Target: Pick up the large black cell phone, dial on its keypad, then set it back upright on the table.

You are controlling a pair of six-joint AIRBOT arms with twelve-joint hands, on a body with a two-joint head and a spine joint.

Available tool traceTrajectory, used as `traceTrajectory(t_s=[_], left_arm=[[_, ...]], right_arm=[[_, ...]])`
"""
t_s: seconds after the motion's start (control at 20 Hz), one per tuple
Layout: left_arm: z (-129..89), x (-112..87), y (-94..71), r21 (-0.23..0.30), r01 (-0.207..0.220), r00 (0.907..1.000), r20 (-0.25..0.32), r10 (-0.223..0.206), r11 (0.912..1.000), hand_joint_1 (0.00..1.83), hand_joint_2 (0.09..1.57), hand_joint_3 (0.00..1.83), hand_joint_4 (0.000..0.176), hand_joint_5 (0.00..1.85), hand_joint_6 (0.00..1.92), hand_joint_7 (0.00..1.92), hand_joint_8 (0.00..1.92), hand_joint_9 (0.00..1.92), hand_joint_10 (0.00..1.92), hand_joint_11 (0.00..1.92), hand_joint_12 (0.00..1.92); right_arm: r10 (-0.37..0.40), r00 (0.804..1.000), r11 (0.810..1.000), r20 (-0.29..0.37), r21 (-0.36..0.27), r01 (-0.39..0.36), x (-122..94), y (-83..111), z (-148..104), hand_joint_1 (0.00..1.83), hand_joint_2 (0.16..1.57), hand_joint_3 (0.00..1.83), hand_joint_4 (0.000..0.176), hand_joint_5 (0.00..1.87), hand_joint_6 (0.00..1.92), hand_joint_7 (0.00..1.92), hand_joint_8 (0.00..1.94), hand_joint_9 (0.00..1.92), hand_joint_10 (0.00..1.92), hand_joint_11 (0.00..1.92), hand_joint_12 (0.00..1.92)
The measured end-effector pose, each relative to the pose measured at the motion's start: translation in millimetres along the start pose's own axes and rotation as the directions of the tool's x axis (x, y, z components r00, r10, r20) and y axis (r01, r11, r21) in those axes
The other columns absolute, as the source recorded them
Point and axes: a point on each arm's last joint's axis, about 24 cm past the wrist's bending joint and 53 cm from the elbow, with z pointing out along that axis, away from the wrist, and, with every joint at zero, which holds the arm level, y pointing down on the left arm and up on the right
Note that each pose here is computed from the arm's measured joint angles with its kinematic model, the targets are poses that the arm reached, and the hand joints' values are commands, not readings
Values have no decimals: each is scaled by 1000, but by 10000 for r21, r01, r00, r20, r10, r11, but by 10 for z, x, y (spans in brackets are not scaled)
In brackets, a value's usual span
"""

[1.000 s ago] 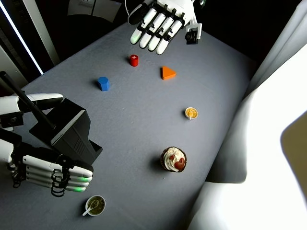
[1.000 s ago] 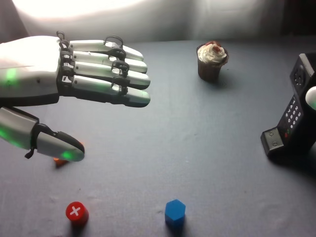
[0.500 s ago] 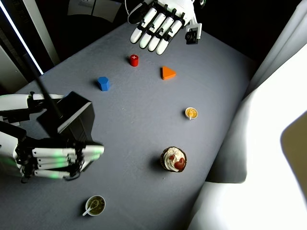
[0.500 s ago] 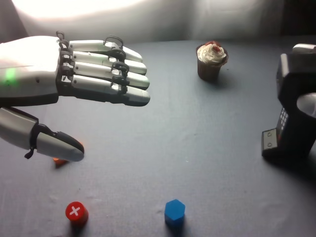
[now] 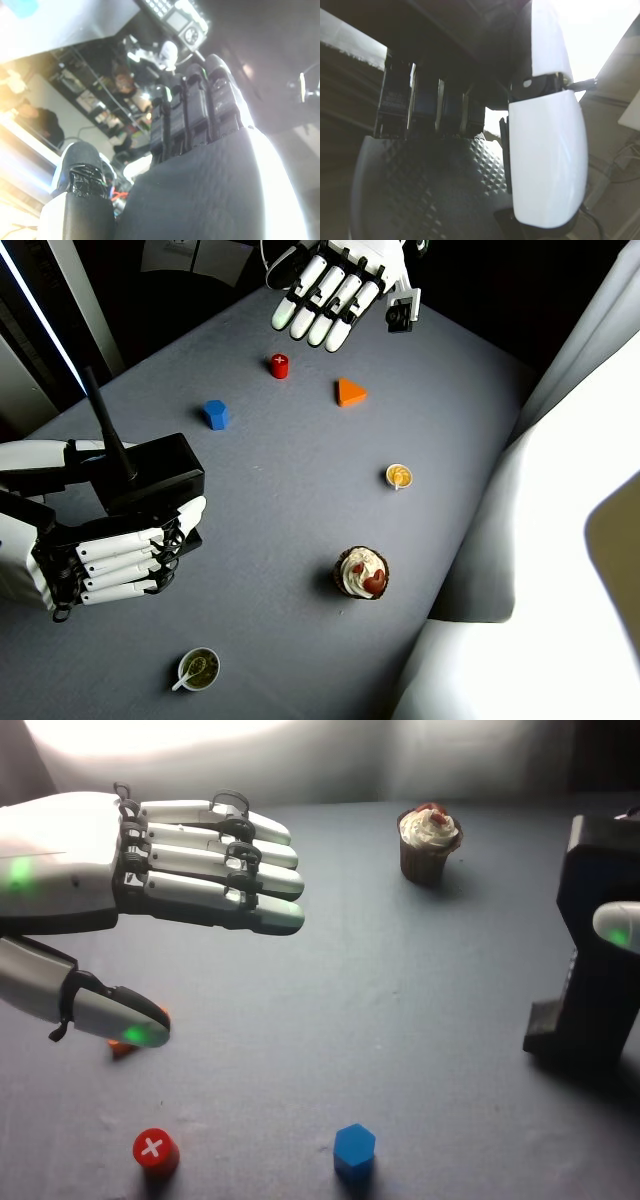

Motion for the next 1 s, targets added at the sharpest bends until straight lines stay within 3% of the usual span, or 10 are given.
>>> traceTrajectory(t_s=[0.15, 0.3, 0.45, 0.6, 0.7, 0.75, 0.8, 0.85, 0.95, 1.0], left_arm=[[5, 13, -35, 146, -62, 9999, -81, 63, 9999, 153, 1215, 0, 24, 252, 4, 229, 7, 171, 7, 0, 376], [7, 22, -51, 212, -5, 9999, -136, 8, 9998, 129, 1224, 2, 26, 231, 0, 204, 1, 143, 0, 0, 282], [7, 56, -37, 150, 27, 9996, -281, -23, 9999, 121, 1236, 3, 25, 243, 1, 202, 1, 153, 2, 0, 281], [5, 100, -34, 131, 171, 9988, -471, -165, 9998, 312, 1260, 1, 25, 229, 1, 268, 6, 273, 16, 0, 613], [0, 77, 12, -34, 140, 9991, -393, -141, 9999, 430, 1266, 0, 33, 171, 1, 265, 1, 292, 12, 0, 660], [-7, 50, 67, -233, 444, 9986, -292, -450, 9987, 552, 1251, 0, 31, 186, 4, 290, 5, 360, 26, 0, 788], [4, 29, 87, -309, 525, 9984, -179, -530, 9981, 638, 1309, 5, 56, 167, 0, 363, 6, 480, 43, 0, 1025], [15, 24, 87, -315, 516, 9986, -133, -521, 9982, 638, 1309, 5, 56, 167, 0, 363, 6, 480, 43, 0, 1025], [13, 22, 111, -415, 365, 9992, -130, -371, 9985, 902, 1202, 0, 66, 191, 1, 529, 20, 699, 157, 147, 1349], [12, 18, 112, -416, 195, 9997, -122, -200, 9989, 1000, 1170, 1, 79, 212, 4, 648, 3, 702, 529, 257, 1492]], right_arm=[[-90, 9993, 9996, -359, -286, 79, 53, 117, 47, 1366, 1164, 0, 0, 879, 964, 822, 1247, 859, 1417, 869, 1511], [-344, 9933, 9988, -1107, -396, 302, 181, 179, 71, 1371, 1146, 0, 0, 900, 952, 852, 1176, 904, 1345, 868, 1414], [-455, 9899, 9972, -1339, -655, 369, 208, 266, 133, 1369, 1145, 0, 0, 909, 964, 839, 1170, 914, 1322, 872, 1383], [-428, 9933, 9955, -1075, -889, 333, 111, 376, 239, 1367, 1149, 1, 0, 915, 929, 833, 1184, 891, 1377, 888, 1462], [-472, 9906, 9932, -1283, -1121, 328, 180, 462, 314, 1363, 1157, 1, 0, 913, 945, 807, 1220, 867, 1404, 869, 1507], [-468, 9872, 9916, -1523, -1264, 275, 274, 512, 359, 1361, 1162, 1, 0, 898, 977, 800, 1223, 864, 1409, 864, 1531], [-604, 9803, 9898, -1879, -1383, 345, 395, 561, 388, 1364, 1160, 0, 0, 893, 968, 805, 1237, 877, 1384, 862, 1486], [-743, 9744, 9886, -2122, -1438, 440, 476, 587, 405, 1364, 1160, 0, 0, 893, 968, 805, 1237, 877, 1384, 862, 1486], [-772, 9695, 9877, -2327, -1505, 426, 593, 619, 472, 1367, 1150, 0, 0, 915, 928, 825, 1207, 892, 1361, 874, 1464], [-801, 9697, 9875, -2307, -1508, 457, 595, 622, 485, 1366, 1150, 0, 0, 920, 942, 816, 1205, 894, 1354, 886, 1441]])
